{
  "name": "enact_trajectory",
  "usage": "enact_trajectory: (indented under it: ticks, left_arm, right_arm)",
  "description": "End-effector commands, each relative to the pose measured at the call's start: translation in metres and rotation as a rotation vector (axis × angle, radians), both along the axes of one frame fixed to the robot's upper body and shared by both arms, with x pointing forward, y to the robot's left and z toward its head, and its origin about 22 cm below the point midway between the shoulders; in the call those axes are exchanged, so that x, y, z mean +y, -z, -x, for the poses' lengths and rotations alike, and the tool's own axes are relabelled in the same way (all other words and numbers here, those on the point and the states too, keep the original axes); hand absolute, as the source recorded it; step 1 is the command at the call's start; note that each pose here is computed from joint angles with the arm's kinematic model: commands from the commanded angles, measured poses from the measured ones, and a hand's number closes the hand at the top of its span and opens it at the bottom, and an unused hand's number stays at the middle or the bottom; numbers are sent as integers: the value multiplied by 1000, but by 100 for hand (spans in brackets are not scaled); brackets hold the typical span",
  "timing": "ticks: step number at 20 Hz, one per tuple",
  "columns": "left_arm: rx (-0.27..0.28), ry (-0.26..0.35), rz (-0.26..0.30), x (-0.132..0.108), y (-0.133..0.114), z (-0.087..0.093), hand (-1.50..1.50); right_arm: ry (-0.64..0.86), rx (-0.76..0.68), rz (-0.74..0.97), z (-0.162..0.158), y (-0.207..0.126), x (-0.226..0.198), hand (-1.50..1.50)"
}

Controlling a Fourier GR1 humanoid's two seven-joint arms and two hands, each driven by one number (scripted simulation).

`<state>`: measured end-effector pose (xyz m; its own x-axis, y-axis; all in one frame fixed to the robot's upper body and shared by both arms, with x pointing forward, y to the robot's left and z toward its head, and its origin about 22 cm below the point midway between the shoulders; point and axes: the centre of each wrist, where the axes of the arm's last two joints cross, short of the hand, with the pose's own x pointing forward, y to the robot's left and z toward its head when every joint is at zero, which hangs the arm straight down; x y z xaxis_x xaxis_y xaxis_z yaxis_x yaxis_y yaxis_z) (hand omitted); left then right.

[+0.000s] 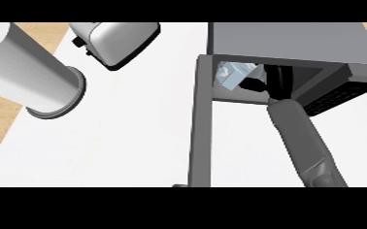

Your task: Pick up the milk, place it into the microwave and close the microwave

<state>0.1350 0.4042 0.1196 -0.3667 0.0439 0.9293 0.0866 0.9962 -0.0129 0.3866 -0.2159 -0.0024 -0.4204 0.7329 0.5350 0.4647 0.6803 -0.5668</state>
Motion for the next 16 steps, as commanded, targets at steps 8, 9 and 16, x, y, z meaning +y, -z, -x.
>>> enact_trajectory:
  ticks: [8, 9, 16]
  left_arm:
    - [1, 7, -12, -3, 3, -15, -150]
    - [10, 14, -22, -3, -1, -17, -150]
    - [14, 24, -46, 1, 5, -26, -150]
  right_arm:
    - [389, 166, 74, -42, -34, -46, -150]
    - [528, 228, 102, -26, -11, -72, -150]
    - [300, 187, 154, -44, -27, -28, -150]
